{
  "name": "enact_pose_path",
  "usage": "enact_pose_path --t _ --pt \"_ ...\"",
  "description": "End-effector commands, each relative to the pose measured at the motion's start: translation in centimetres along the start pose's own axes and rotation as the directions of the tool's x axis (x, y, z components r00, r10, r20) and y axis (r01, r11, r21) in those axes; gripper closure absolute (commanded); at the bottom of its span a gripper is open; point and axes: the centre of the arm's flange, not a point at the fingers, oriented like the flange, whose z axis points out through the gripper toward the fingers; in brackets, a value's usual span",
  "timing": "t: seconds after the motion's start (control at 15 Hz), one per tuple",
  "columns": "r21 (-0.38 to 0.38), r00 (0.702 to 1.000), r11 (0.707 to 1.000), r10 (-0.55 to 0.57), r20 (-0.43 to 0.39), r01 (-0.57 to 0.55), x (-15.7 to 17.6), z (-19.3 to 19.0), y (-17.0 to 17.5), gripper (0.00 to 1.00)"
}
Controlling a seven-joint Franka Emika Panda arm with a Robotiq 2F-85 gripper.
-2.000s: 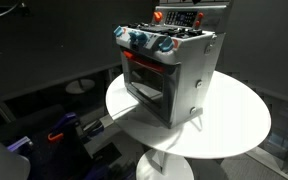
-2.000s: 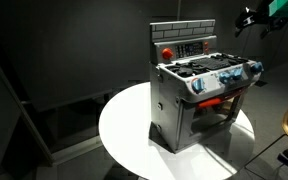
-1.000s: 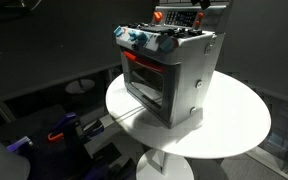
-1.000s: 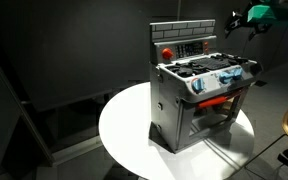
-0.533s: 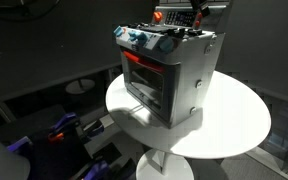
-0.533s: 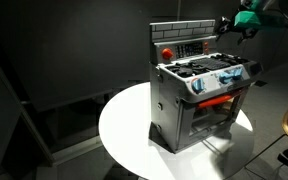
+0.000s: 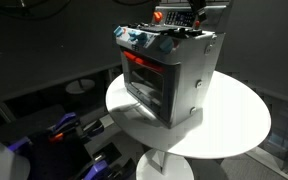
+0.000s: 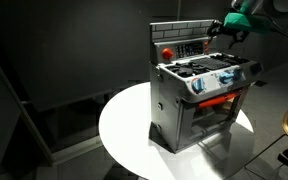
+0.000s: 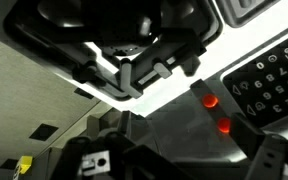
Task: Press the two orange buttons on the right side of the microwave oven controlling panel starting with the top button then the bottom button
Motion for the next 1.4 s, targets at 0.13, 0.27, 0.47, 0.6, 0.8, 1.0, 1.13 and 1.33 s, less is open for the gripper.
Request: enact_pose_path --t 0.13,0.27,0.47,0.6,0.8,1.0,1.13,1.33 --pt "0.01 1.0 1.0 0.014 -0.007 -0.014 1.5 0.6 -1.2 0.0" --pt "0.009 1.0 1.0 0.017 -0.004 -0.017 1.8 0.9 -1.3 0.0" --pt "0.008 1.0 1.0 0.021 0.001 -0.021 1.9 1.3 -1.4 0.0" --pt "0.006 1.0 1.0 0.025 0.004 -0.025 2.0 1.6 -1.6 0.0" --pt "-0.002 1.0 1.0 0.028 0.004 -0.028 2.2 2.2 -1.7 0.0" --pt "-0.011 1.0 1.0 0.029 0.002 -0.028 2.3 2.6 -1.6 0.0" --pt "-0.016 1.0 0.999 0.03 0.001 -0.03 2.6 3.0 -1.7 0.0" --pt "-0.017 1.0 0.999 0.029 0.003 -0.029 2.7 3.2 -1.5 0.0"
